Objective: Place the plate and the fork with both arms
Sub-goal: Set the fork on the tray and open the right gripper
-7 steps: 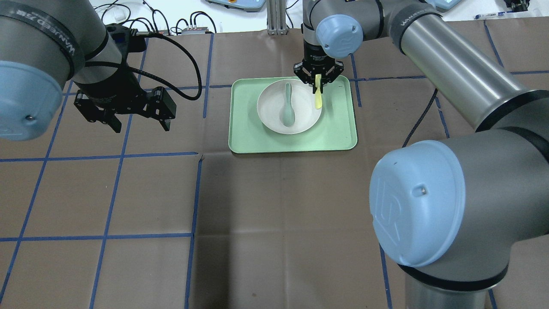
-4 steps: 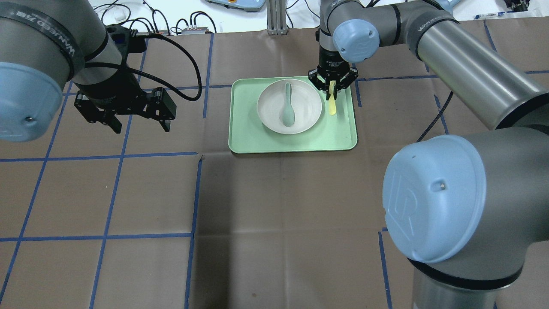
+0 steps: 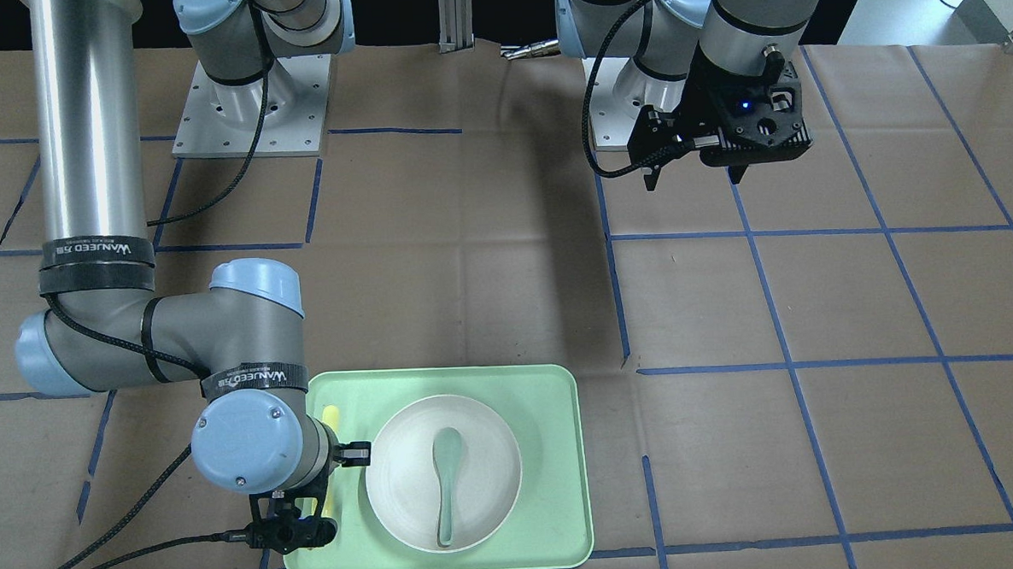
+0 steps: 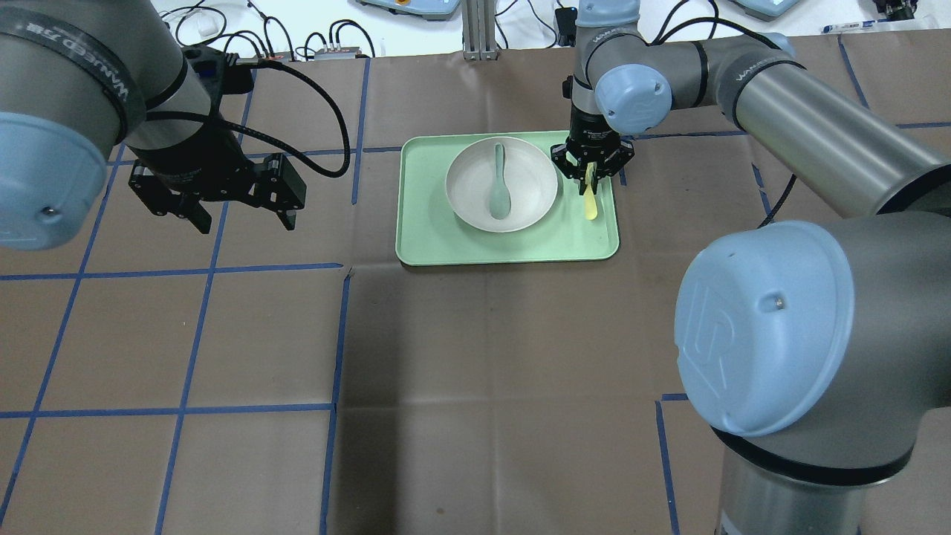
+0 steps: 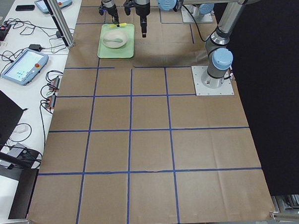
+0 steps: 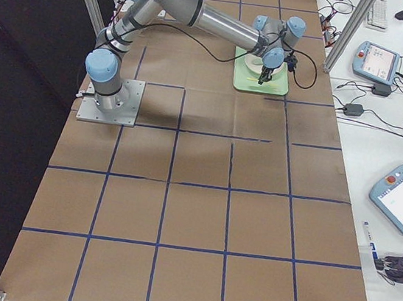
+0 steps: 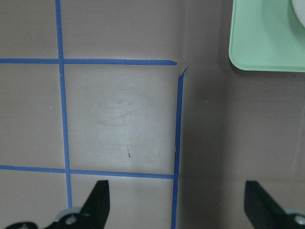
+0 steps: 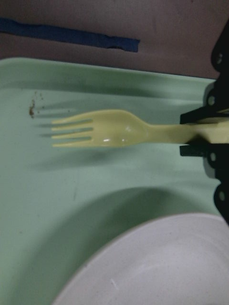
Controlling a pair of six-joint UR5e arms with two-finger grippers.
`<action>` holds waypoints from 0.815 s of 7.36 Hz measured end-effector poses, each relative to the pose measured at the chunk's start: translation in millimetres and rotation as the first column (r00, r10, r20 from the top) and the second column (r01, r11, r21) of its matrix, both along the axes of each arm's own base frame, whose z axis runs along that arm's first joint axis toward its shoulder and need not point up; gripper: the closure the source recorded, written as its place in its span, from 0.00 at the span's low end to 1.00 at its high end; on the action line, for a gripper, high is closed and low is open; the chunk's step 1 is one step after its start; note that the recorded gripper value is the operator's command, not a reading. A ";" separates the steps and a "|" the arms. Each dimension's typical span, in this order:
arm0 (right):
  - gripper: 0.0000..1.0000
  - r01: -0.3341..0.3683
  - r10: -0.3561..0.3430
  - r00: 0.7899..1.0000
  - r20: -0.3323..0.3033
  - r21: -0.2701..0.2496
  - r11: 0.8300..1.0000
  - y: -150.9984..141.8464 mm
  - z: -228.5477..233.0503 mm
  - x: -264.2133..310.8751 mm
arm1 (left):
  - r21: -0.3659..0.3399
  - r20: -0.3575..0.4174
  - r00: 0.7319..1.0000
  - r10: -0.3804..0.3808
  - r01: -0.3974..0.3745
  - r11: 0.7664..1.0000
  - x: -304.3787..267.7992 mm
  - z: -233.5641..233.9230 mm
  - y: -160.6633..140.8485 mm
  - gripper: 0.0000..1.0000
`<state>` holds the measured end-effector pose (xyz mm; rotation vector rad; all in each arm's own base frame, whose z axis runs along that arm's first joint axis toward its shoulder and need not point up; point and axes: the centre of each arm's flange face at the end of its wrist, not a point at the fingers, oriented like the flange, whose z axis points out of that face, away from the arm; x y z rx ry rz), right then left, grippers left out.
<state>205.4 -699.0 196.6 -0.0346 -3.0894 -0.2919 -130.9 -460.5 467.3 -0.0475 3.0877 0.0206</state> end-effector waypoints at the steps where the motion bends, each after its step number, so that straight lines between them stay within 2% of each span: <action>1: 0.55 -0.001 0.001 1.000 0.000 0.001 1.000 -1.2 -4.5 1.4 | 0.000 0.000 1.000 -0.001 0.001 1.000 -0.3 0.0 0.3 0.00; 2: 0.01 -0.003 0.003 1.000 -0.001 0.000 1.000 -3.0 -6.4 1.6 | 0.000 0.000 1.000 -0.001 0.001 1.000 -0.4 0.1 0.5 0.00; 4: 0.00 -0.007 0.007 1.000 -0.003 -0.013 1.000 -5.2 0.6 0.5 | -0.001 -0.001 1.000 -0.001 0.001 1.000 -0.5 0.5 0.5 0.00; 6: 0.00 -0.001 0.001 1.000 -0.003 -0.043 0.999 -8.4 30.4 -4.7 | -0.001 -0.001 1.000 -0.001 0.001 1.000 -0.6 0.7 0.5 0.00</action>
